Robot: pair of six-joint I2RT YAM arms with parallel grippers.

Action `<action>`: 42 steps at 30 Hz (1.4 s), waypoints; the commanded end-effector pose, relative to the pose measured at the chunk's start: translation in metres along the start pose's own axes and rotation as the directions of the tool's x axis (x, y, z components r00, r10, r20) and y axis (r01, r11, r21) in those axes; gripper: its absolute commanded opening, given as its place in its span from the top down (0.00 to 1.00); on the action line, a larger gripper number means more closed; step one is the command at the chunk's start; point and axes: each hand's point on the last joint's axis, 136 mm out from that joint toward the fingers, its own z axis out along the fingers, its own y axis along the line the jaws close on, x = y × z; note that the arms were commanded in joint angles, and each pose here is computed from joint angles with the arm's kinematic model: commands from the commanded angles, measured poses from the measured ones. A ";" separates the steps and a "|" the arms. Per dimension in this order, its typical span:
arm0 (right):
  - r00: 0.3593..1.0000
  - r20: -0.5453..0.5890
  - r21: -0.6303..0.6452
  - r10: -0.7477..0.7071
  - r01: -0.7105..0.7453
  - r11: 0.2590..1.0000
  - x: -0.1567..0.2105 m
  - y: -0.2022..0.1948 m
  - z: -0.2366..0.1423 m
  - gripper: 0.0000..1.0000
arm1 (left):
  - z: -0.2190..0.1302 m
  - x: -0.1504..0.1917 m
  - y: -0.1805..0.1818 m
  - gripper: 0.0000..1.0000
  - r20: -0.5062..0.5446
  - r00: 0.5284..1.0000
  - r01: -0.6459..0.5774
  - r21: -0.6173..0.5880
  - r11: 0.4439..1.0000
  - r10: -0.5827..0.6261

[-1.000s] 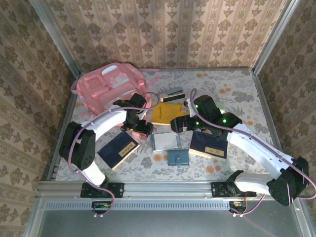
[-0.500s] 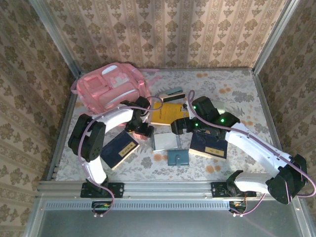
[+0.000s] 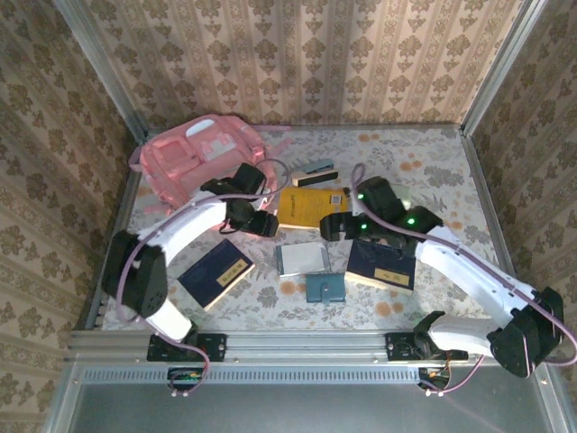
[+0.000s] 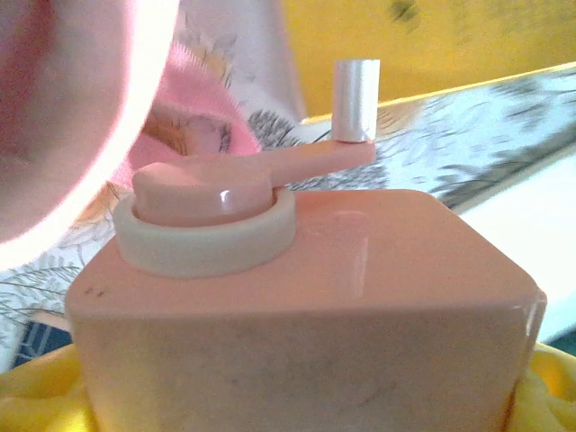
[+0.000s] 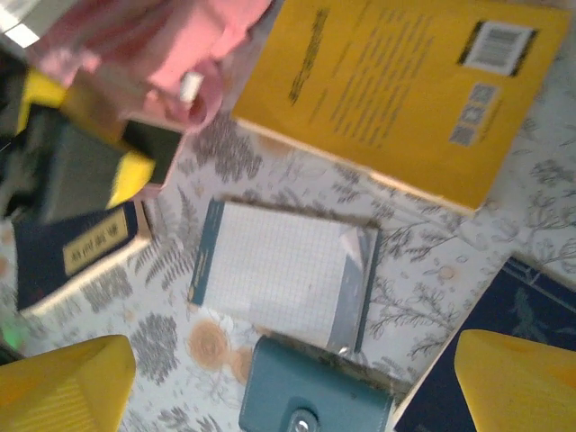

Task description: Pack the student bag

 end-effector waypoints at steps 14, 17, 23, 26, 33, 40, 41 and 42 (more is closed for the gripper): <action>0.978 -0.169 -0.559 0.123 -0.197 0.805 -0.015 0.097 -0.025 0.08 | -0.111 0.001 -0.086 0.53 0.483 0.637 -0.640 -0.103 0.761 0.601; 0.976 -0.190 -0.554 0.108 -0.197 0.809 -0.011 0.103 -0.018 0.06 | -0.119 0.004 -0.097 0.55 0.535 0.552 -0.685 -0.146 0.714 0.639; 0.983 -0.181 -0.502 0.029 -0.118 0.857 0.000 0.111 -0.006 0.03 | -0.124 0.013 -0.106 0.57 0.553 0.494 -0.726 -0.162 0.669 0.671; 0.988 -0.151 -0.474 0.021 -0.091 0.876 -0.004 0.107 -0.004 0.02 | -0.122 0.019 -0.109 0.57 0.548 0.470 -0.747 -0.171 0.642 0.692; 0.978 -0.202 -0.560 -0.053 -0.072 0.825 0.003 0.122 0.005 0.02 | -0.122 0.025 -0.115 0.58 0.544 0.430 -0.775 -0.188 0.604 0.721; 0.967 -0.228 -0.633 -0.116 -0.057 0.772 0.015 0.138 0.001 0.06 | -0.121 0.026 -0.116 0.57 0.553 0.422 -0.777 -0.189 0.601 0.718; 0.965 -0.231 -0.636 -0.121 -0.055 0.770 0.016 0.140 0.001 0.06 | -0.121 0.026 -0.116 0.57 0.553 0.422 -0.778 -0.186 0.600 0.718; 0.965 -0.232 -0.641 -0.125 -0.055 0.765 0.018 0.141 0.000 0.06 | -0.121 0.026 -0.117 0.57 0.553 0.422 -0.779 -0.185 0.600 0.719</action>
